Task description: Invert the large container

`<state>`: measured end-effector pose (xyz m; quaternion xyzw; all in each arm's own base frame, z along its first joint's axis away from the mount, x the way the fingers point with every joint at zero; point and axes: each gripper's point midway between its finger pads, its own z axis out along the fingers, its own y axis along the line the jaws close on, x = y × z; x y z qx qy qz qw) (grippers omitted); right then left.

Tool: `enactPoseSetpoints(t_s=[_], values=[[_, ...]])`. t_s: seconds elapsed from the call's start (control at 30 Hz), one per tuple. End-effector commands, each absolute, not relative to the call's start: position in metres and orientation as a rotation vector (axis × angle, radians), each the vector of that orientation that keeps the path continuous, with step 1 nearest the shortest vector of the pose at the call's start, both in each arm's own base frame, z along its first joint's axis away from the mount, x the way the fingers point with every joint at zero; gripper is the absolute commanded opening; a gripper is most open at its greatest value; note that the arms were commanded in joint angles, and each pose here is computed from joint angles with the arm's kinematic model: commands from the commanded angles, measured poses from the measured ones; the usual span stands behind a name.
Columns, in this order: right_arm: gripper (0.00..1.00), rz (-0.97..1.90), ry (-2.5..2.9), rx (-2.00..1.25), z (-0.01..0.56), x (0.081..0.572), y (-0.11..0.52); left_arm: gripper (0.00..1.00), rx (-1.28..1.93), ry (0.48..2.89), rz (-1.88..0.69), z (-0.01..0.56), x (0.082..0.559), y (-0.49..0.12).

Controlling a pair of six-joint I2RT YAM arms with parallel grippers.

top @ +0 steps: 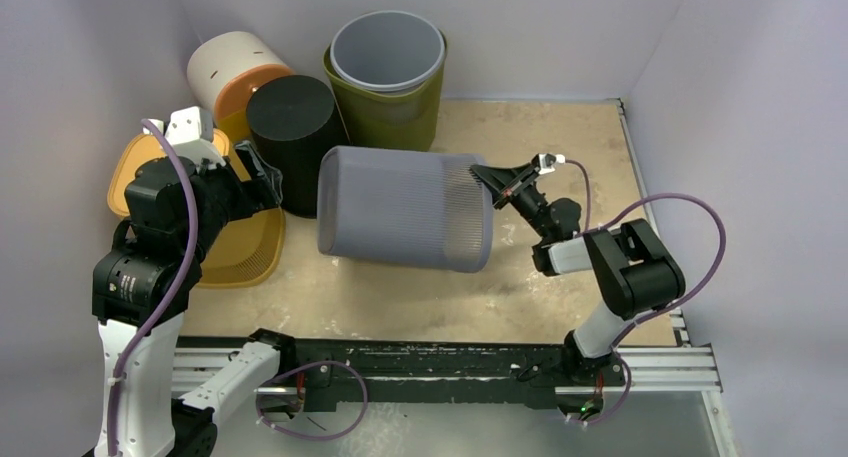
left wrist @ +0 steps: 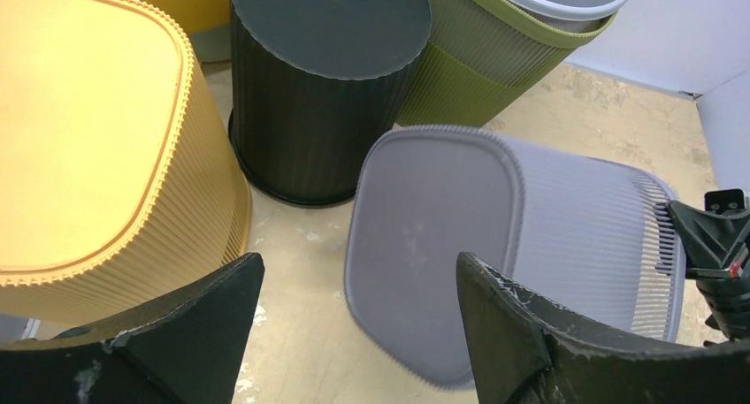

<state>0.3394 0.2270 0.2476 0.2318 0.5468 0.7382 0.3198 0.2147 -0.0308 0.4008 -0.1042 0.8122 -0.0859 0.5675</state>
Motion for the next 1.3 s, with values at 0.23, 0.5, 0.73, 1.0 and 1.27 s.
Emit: enactPoseSetpoints(t_s=[0.23,0.5,0.73,1.0,1.27], values=[[0.25,1.840,1.429,0.268,0.208,0.326,0.202,0.77,-0.229,1.879,-0.198,0.404,0.218,-0.031],[0.31,1.779,1.478,0.244,0.189,0.334,0.188,0.77,-0.227,1.885,-0.200,0.397,0.222,-0.033],[0.51,1.748,1.545,0.314,0.160,0.342,0.171,0.77,-0.223,1.899,-0.205,0.387,0.226,-0.035],[0.56,1.702,1.581,0.333,0.144,0.346,0.157,0.77,-0.218,1.912,-0.195,0.381,0.229,-0.036],[0.72,1.651,1.619,0.417,0.114,0.358,0.135,0.77,-0.217,1.933,-0.203,0.366,0.235,-0.039]])
